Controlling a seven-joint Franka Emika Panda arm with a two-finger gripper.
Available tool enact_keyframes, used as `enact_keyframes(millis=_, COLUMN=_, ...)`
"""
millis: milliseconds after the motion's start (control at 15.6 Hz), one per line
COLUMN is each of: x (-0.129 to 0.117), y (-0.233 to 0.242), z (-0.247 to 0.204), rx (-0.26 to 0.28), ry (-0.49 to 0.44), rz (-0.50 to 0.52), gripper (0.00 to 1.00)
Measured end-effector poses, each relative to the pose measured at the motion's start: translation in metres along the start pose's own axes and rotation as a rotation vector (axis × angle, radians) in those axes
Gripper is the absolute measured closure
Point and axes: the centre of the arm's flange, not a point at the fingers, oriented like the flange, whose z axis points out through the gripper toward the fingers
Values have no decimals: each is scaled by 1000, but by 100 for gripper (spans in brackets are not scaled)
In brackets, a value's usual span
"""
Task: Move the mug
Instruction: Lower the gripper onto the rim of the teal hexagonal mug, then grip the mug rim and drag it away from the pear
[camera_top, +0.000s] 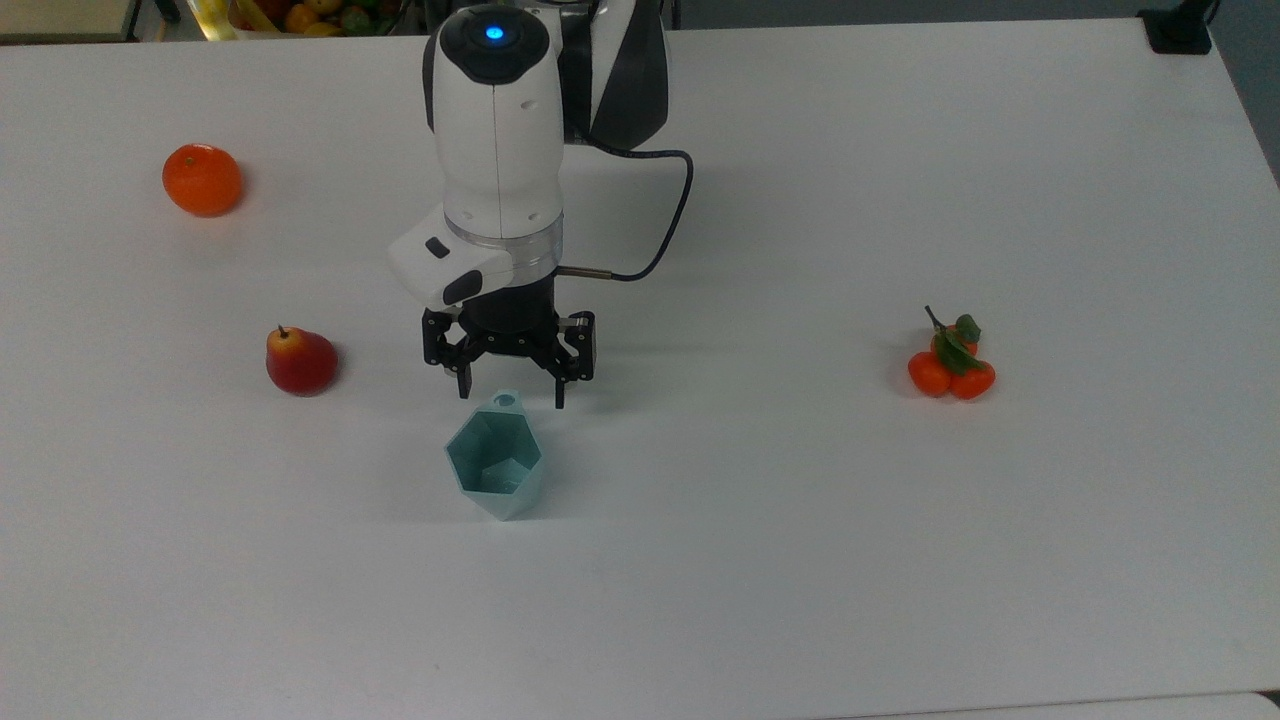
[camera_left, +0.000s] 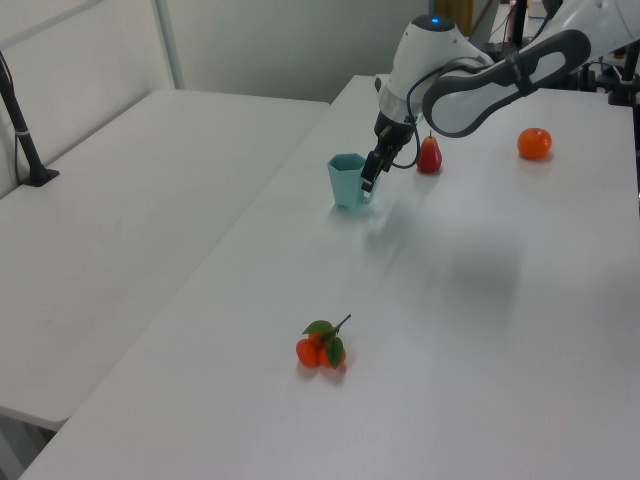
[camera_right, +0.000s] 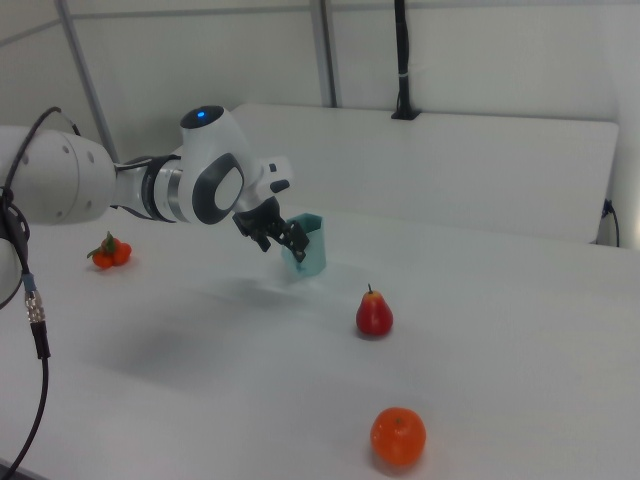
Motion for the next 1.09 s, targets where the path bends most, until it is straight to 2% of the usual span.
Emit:
enact_keyframes(millis=128, x=1, y=-1, z=7, rx=4, ry=23, rz=0, gripper=24)
enact_keyframes(millis=320, x=2, y=-2, z=12, rx=8, ry=41, rz=0, gripper=59)
enact_keyframes(millis=448, x=2, y=-2, z=12, rx=8, ry=42, rz=0, gripper=60)
enact_keyframes(millis=577, x=2, y=-2, z=11, rx=7, ry=45, rz=-3, gripper=74)
enact_keyframes(millis=897, x=7, y=-3, z=3, rx=7, ry=59, rz=-4, gripper=74)
enact_keyframes(millis=1089, x=10, y=-1, z=-21, rx=-8, ry=58, rz=-8, gripper=74)
